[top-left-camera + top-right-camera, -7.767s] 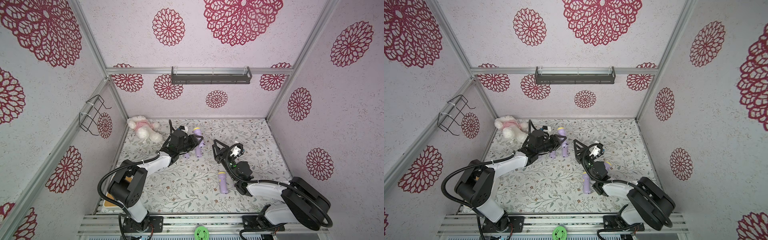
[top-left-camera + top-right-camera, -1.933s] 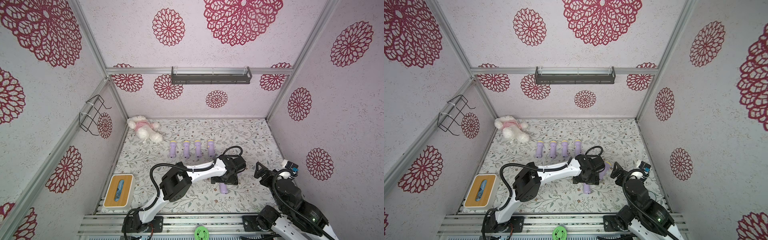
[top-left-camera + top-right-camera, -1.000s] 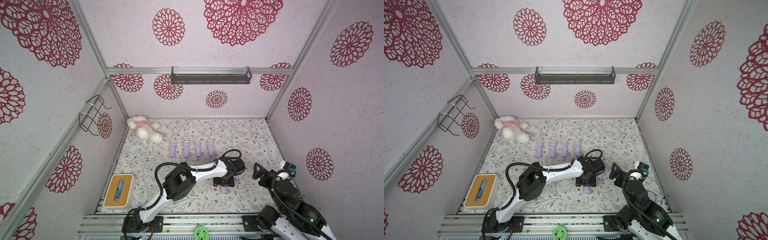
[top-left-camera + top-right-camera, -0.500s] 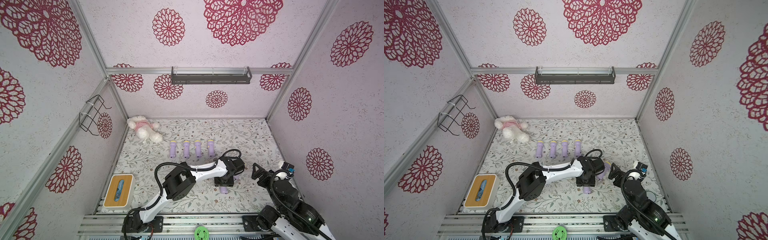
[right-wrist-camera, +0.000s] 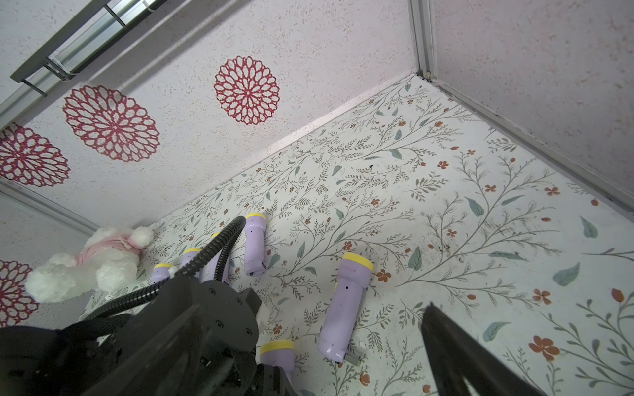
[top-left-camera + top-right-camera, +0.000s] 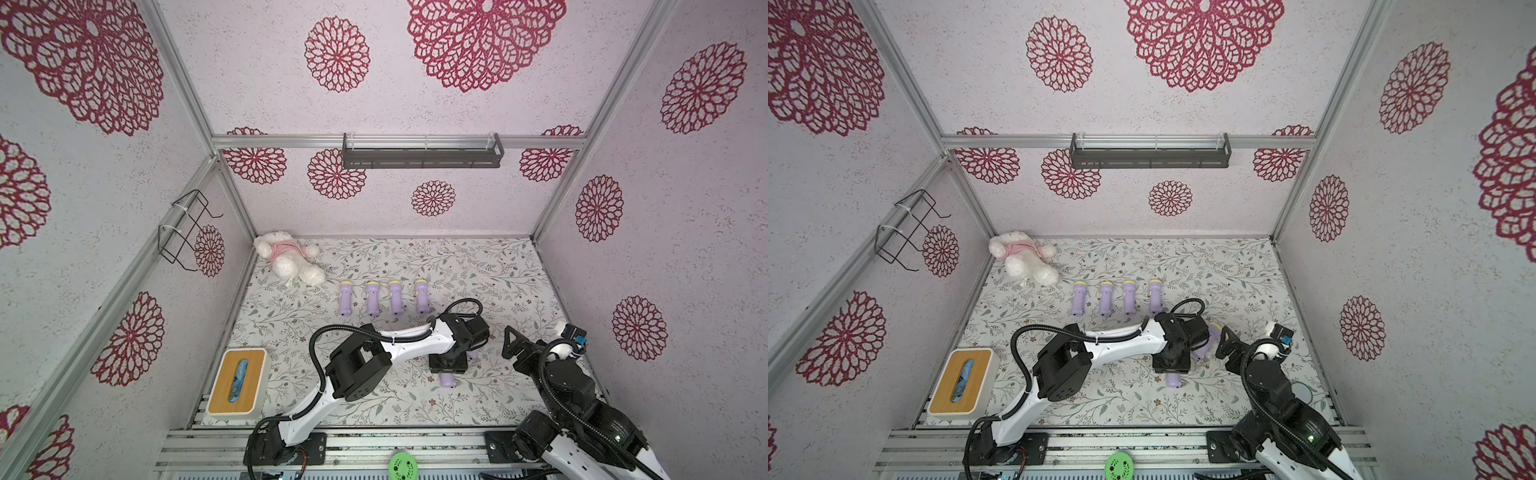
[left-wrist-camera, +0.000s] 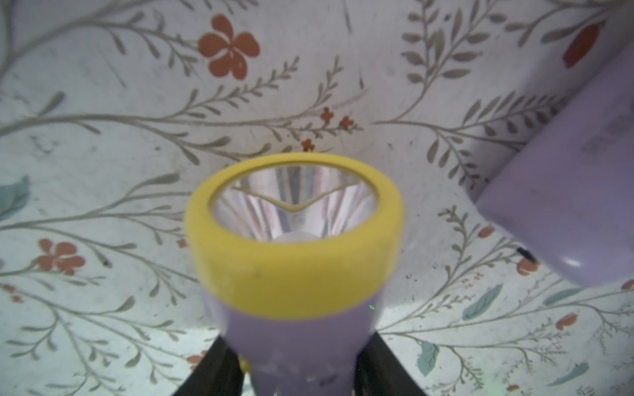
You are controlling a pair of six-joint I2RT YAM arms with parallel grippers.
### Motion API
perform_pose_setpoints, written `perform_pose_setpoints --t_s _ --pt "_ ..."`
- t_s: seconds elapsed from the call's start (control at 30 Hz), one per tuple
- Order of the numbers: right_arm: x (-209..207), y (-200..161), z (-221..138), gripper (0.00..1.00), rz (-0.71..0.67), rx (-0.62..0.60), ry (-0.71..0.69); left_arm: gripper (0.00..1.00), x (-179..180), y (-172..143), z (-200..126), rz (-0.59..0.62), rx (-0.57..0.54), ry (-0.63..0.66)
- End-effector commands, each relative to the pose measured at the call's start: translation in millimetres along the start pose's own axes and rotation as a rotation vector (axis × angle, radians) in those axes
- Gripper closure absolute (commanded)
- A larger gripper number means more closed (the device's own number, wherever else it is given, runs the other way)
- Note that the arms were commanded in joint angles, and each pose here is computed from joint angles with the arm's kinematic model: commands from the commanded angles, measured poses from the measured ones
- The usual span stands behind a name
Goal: Close the plug at the bottom of the flashlight
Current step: Pick up the flashlight from the center of the board.
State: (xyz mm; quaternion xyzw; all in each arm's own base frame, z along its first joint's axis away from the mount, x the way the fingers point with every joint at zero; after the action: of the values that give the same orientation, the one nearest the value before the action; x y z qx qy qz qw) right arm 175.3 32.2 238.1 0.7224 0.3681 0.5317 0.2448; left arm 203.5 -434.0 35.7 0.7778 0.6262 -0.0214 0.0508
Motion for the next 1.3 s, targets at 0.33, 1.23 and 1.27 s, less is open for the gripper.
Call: perform_pose_setpoints --t_s 0.33,1.23,1.27 --pt "3.9 3.7 0.5 0.01 0.011 -0.017 0.015 0.6 2.9 5.3 -3.4 -0.01 -0.013 -0.001" --pt "29.4 3.0 12.8 0.01 -0.006 0.007 0.06 1.0 59.7 84.1 -140.8 0.223 -0.454 -0.019" --pt "31.2 3.4 13.2 0.01 -0.007 0.007 0.065 1.0 61.6 86.0 -155.4 0.245 -0.495 -0.018"
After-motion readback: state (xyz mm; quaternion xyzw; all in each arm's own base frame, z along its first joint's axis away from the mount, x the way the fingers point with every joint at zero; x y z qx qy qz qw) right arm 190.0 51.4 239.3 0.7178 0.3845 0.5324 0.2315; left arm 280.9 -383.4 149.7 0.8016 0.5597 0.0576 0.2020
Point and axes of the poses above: each gripper's point midway between its finger pads, its own z axis out along the fingers, its own x axis along the line the jaws close on, y = z × x, the point moved 2 cm from there along -z, back along the fingers, and after that the axes turned 9 degrees about z, right-handed, at the moved point
